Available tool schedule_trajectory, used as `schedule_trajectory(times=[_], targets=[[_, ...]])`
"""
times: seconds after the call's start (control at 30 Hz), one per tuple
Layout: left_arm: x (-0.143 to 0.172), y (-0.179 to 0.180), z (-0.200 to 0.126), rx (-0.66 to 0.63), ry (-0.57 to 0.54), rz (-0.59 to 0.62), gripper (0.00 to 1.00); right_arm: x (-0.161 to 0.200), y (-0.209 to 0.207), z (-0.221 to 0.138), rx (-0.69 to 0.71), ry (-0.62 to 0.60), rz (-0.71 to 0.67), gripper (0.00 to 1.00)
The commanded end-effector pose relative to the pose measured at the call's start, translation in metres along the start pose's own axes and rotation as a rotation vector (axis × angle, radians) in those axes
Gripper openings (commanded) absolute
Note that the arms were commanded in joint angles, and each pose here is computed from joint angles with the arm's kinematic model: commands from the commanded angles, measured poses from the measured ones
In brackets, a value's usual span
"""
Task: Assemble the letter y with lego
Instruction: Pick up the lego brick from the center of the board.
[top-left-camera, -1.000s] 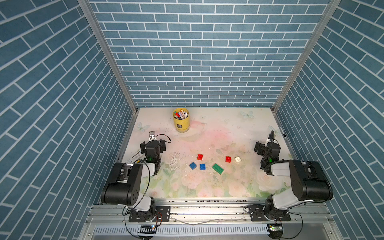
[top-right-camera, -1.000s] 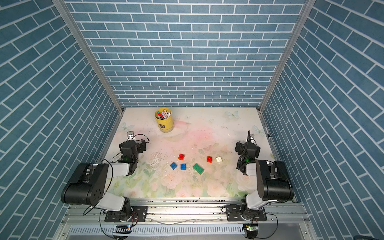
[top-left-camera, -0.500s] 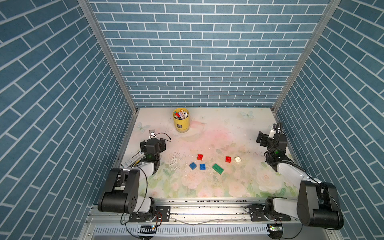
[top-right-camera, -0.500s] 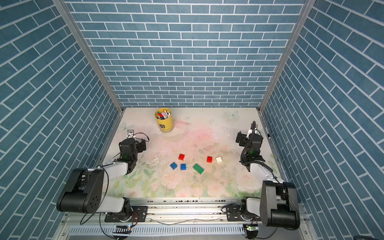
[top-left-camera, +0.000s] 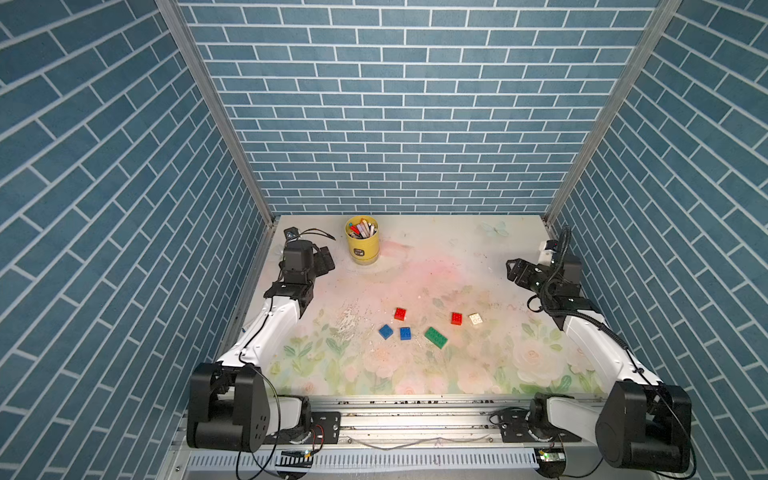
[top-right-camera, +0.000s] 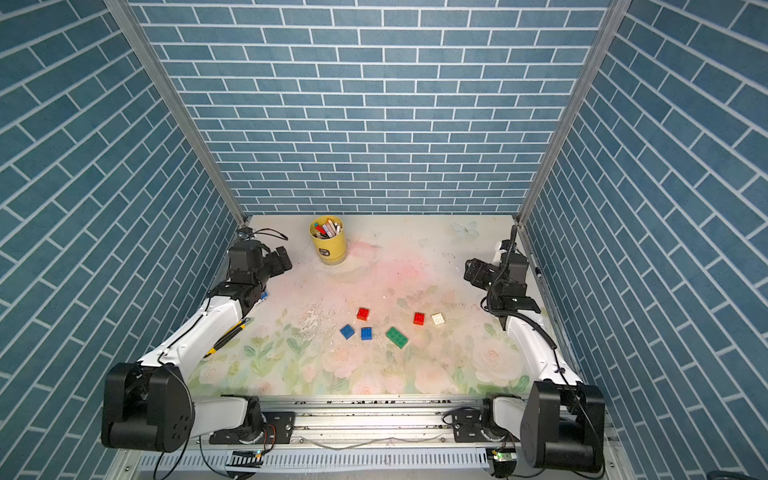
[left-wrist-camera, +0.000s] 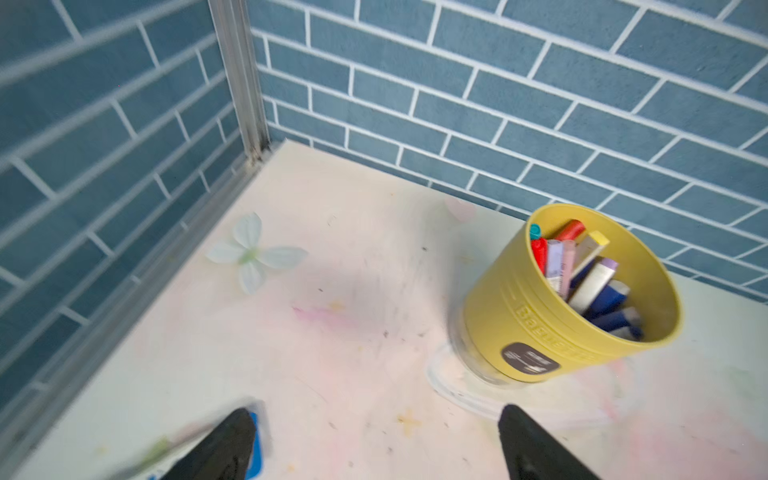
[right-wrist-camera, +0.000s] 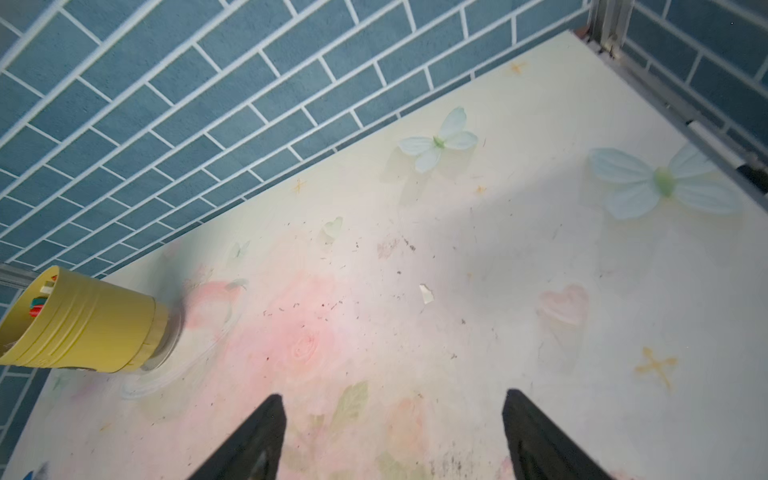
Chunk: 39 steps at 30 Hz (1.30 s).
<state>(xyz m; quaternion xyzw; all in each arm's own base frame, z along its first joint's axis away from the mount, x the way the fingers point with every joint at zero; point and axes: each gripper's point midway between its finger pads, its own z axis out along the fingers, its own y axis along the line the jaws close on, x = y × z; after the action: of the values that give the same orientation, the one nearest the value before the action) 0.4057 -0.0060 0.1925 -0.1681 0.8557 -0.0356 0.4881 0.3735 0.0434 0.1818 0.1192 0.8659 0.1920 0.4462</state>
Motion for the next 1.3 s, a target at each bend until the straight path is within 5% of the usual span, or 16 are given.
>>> schedule_trajectory(times=[0.0,0.17,0.37,0.77,1.27], targets=[[0.053,-0.008,-0.009,0.038,0.224,-0.074,0.89,0.039,0.014,-0.001,0.040,0.200,0.035,0.78],[0.082,-0.019,-0.033,0.058,0.349,-0.012,0.77,0.088,0.041,0.001,0.102,0.472,-0.058,0.65],[0.123,-0.025,-0.056,0.132,0.516,-0.025,0.71,0.133,0.085,-0.003,0.108,0.633,-0.155,0.57],[0.203,-0.023,-0.084,0.225,0.703,-0.163,0.72,0.205,0.171,0.002,0.084,0.805,-0.324,0.54],[0.224,-0.008,-0.087,0.175,0.735,-0.173,0.75,0.270,0.217,0.018,0.102,0.928,-0.464,0.59]])
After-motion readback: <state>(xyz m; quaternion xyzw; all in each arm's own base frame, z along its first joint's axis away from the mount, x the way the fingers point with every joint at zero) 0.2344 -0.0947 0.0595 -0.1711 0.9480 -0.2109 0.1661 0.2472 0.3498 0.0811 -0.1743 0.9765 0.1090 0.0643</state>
